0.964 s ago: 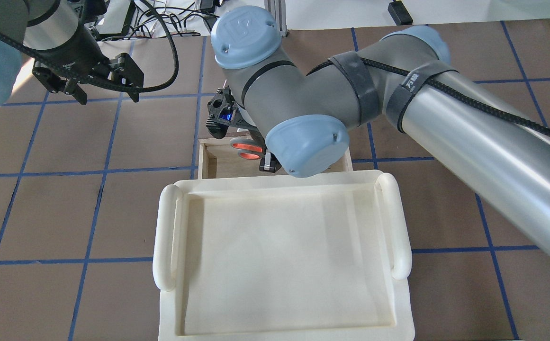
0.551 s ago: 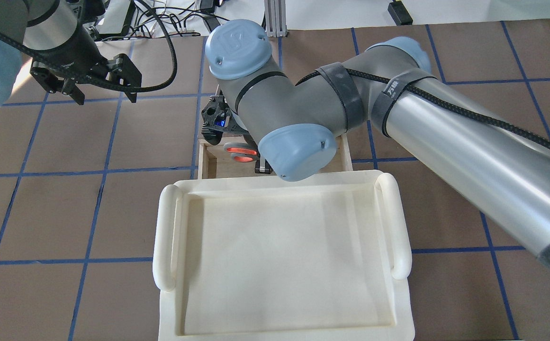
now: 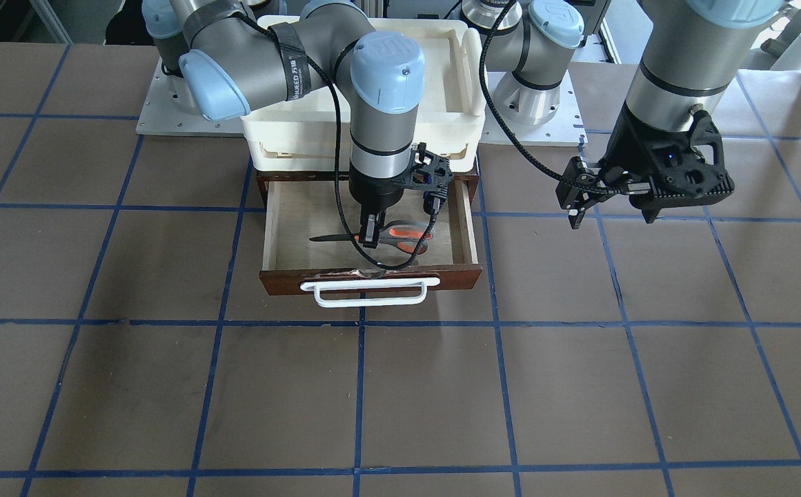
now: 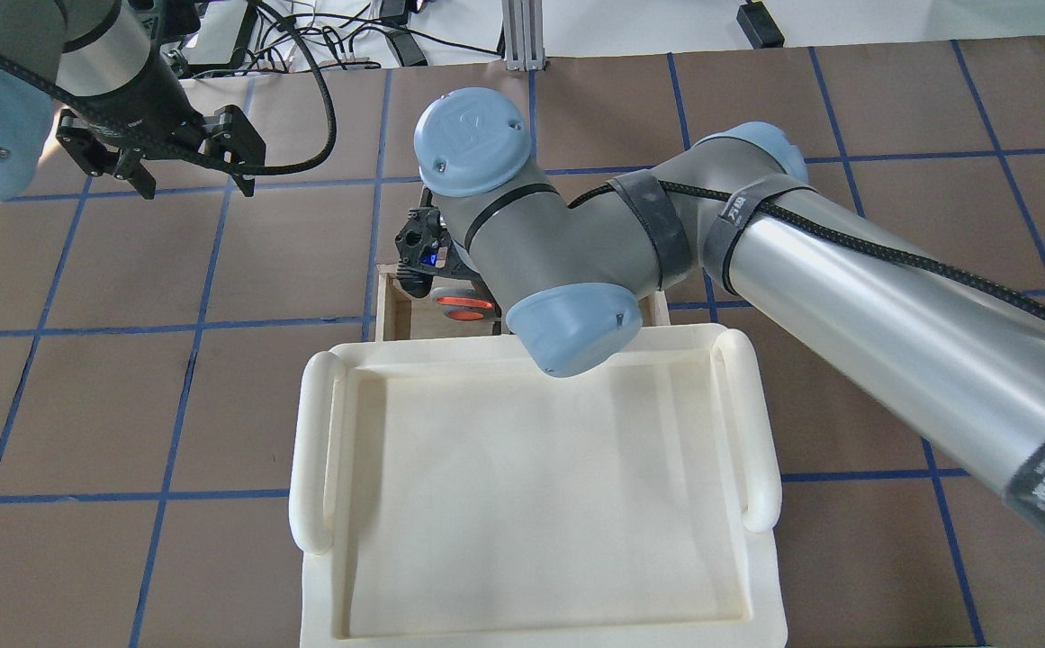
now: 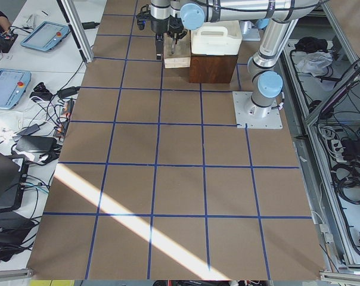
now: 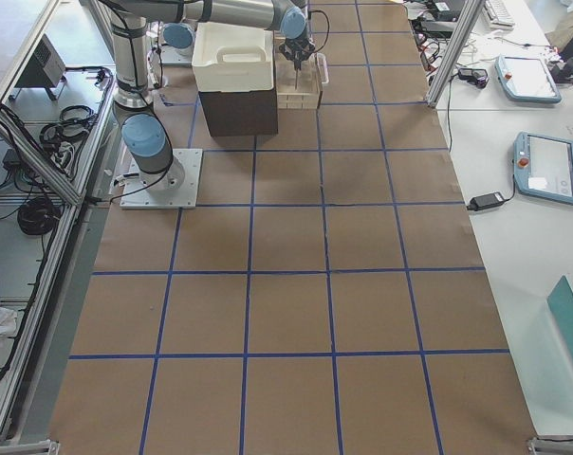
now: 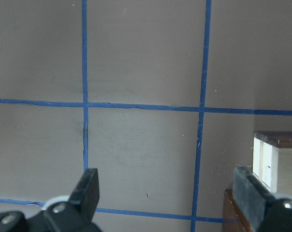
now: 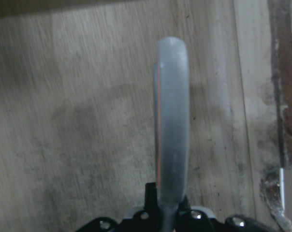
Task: Put scissors in drawer and close it
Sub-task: 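Lower the scissors into the drawer and open the right gripper, then raise the right gripper out of the drawer and withdraw it, then move the left gripper over the drawer's white handle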
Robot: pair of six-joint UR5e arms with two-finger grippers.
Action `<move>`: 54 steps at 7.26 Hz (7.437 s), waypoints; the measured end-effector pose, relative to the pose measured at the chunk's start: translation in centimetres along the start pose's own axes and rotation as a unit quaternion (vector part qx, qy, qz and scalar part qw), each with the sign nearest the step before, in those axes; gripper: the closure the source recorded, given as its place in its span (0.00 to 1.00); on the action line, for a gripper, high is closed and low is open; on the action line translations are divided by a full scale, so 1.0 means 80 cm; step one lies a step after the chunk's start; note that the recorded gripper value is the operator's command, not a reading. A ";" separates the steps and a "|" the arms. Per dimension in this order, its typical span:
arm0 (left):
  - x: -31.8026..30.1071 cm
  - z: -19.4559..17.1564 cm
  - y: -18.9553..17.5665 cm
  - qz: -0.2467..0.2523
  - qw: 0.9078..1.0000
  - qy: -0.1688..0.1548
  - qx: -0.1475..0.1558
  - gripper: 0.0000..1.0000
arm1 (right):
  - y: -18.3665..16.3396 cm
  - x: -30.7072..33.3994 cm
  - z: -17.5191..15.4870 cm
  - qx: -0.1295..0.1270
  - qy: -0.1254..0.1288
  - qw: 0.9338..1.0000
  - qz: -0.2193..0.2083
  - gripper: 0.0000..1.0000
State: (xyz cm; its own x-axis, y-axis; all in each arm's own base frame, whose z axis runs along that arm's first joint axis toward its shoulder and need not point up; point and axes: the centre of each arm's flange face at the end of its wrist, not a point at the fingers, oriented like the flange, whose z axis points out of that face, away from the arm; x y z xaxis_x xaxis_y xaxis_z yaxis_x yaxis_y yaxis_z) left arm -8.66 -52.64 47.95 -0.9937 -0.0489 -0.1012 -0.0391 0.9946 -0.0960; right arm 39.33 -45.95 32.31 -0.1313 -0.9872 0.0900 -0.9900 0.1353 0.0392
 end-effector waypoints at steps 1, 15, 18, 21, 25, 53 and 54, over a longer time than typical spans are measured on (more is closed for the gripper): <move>0.000 -0.005 0.003 0.000 1.000 0.000 0.002 0.00 | 0.000 -0.001 0.003 0.001 0.000 1.000 0.001 1.00; 0.005 -0.024 0.037 0.006 0.999 0.010 -0.034 0.00 | -0.002 -0.001 0.013 0.007 -0.006 1.000 -0.013 0.01; 0.009 -0.034 0.047 0.006 0.999 0.024 -0.035 0.00 | -0.001 -0.001 0.010 0.004 -0.005 1.000 -0.012 0.00; 0.008 -0.032 0.050 0.005 0.999 0.027 -0.045 0.00 | 0.009 0.014 -0.015 0.018 0.008 1.000 0.002 0.00; 0.007 -0.020 0.041 0.004 0.998 0.026 -0.052 0.00 | 0.119 0.116 -0.153 0.034 -0.001 0.994 0.106 0.00; 0.312 0.218 -0.031 -0.070 0.989 0.041 -0.122 0.00 | 0.360 0.087 -0.251 0.032 -0.009 0.755 0.654 0.00; 0.312 0.216 -0.028 -0.069 0.989 0.040 -0.127 0.00 | 0.360 0.087 -0.251 0.032 -0.009 0.756 0.654 0.00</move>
State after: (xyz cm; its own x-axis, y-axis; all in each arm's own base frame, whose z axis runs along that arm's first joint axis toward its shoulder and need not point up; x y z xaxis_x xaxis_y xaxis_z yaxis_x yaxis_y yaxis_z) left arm -31.55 -57.68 28.51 -0.9818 -0.1882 -0.0259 -0.1900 0.9703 0.1500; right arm 10.94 -47.20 54.04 -0.9999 -0.0132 -0.0028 -0.0127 0.9926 -0.1204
